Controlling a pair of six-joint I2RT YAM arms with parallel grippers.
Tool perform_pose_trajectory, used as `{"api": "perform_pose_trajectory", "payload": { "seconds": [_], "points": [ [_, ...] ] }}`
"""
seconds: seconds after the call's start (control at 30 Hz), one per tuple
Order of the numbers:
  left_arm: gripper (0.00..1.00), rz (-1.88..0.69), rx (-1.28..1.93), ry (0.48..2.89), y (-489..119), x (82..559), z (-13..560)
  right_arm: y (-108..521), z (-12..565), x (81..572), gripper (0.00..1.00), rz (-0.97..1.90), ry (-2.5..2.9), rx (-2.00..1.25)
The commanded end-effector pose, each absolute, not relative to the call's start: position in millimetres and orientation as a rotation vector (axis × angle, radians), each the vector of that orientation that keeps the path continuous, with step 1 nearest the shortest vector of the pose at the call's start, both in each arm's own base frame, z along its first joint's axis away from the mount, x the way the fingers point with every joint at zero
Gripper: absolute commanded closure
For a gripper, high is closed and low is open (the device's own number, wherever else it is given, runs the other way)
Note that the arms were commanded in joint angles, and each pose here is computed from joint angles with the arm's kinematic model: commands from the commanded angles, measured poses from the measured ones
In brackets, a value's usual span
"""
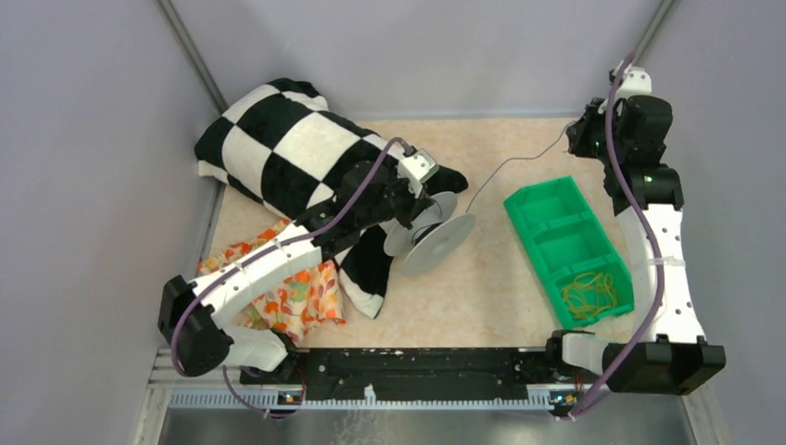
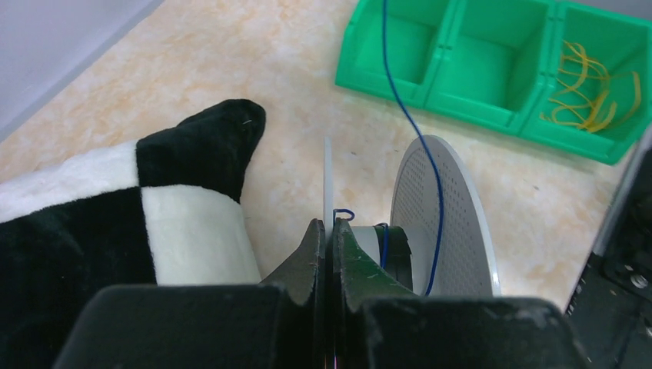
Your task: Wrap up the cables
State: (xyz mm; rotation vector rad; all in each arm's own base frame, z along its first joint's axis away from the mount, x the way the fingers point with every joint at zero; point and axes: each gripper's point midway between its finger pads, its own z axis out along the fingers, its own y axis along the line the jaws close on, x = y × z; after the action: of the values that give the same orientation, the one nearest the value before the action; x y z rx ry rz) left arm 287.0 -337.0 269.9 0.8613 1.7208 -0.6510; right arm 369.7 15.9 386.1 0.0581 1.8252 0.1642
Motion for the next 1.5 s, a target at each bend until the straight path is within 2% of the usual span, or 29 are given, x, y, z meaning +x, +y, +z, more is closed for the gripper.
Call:
{"api": "perform_pose_trajectory", "payload": {
  "seconds": [0.0, 0.2, 0.37, 0.7, 0.83, 0.97, 1.27, 1.47],
  "points": [
    [1.00, -0.774, 0.964, 1.529, -336.3, 251.7, 335.9, 15.5, 361.0, 379.5, 1.00, 0.264, 1.836, 0.116],
    [1.00, -0.934, 1.066, 1.397, -335.0, 218.1, 386.1, 39.8, 313.1, 369.7, 1.00, 0.422, 1.920, 0.082],
    [1.00, -1.124, 1.053, 1.326, -318.9, 210.2, 426.7, 46.9, 277.9, 351.9, 1.00, 0.472, 1.979, 0.098],
    [1.00, -1.206, 0.844, 1.283, -283.1, 242.8, 481.7, 62.9, 222.9, 318.2, 1.00, 0.599, 2.063, 0.169],
    [1.00, -1.248, 0.706, 1.277, -278.0, 262.9, 497.0, 91.2, 223.0, 303.3, 1.00, 0.774, 2.022, 0.161],
    [1.00, -1.295, 0.517, 1.261, -271.3, 285.7, 514.1, 122.5, 213.3, 286.9, 1.00, 0.803, 2.054, 0.092],
    [1.00, -1.356, 0.113, 1.334, -264.6, 361.7, 479.0, 166.1, 195.0, 255.0, 1.00, 0.878, 2.102, 0.021],
    [1.00, -1.243, -0.178, 1.402, -243.5, 393.6, 442.8, 216.7, 213.6, 228.1, 1.00, 0.952, 2.071, -0.068]
  ]
}}
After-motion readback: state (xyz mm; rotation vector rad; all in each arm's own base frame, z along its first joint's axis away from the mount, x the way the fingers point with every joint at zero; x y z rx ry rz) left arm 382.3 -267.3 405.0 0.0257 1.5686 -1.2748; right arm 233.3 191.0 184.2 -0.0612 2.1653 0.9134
